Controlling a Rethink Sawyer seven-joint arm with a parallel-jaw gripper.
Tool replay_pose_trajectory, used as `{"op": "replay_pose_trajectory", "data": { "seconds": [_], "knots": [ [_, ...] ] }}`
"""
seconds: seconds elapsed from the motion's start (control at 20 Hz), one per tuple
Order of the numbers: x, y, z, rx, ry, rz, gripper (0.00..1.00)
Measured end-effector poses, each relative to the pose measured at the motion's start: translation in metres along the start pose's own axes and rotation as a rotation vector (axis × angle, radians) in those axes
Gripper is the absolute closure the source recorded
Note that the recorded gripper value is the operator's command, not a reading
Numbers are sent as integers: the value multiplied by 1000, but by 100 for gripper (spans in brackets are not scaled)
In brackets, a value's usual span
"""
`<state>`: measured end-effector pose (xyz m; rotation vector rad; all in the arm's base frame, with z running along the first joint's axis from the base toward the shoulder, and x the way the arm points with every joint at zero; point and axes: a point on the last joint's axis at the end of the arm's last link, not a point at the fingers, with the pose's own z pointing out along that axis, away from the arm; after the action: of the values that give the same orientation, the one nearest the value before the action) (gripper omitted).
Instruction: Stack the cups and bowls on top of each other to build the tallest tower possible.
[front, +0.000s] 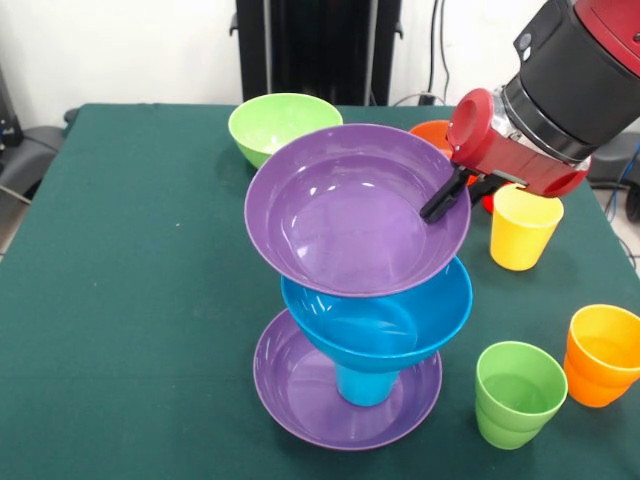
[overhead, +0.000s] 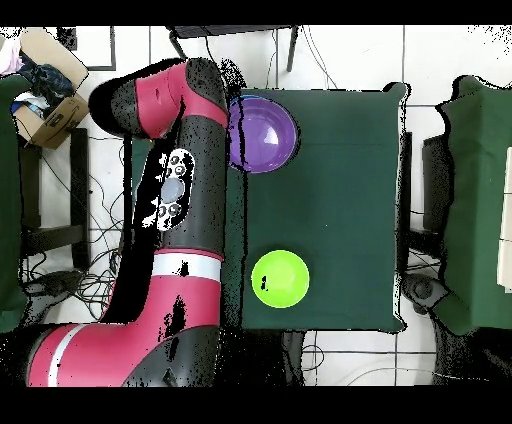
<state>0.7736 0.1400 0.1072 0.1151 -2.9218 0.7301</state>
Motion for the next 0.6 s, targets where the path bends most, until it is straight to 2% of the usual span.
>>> {"op": "replay_pose_trajectory", "data": {
  "seconds": [0.25,0.6],
  "knots": [
    [0,0,-1,-1,-1,0,100],
    [-7,2,-5,-3,-24,1,100]
  ]
}}
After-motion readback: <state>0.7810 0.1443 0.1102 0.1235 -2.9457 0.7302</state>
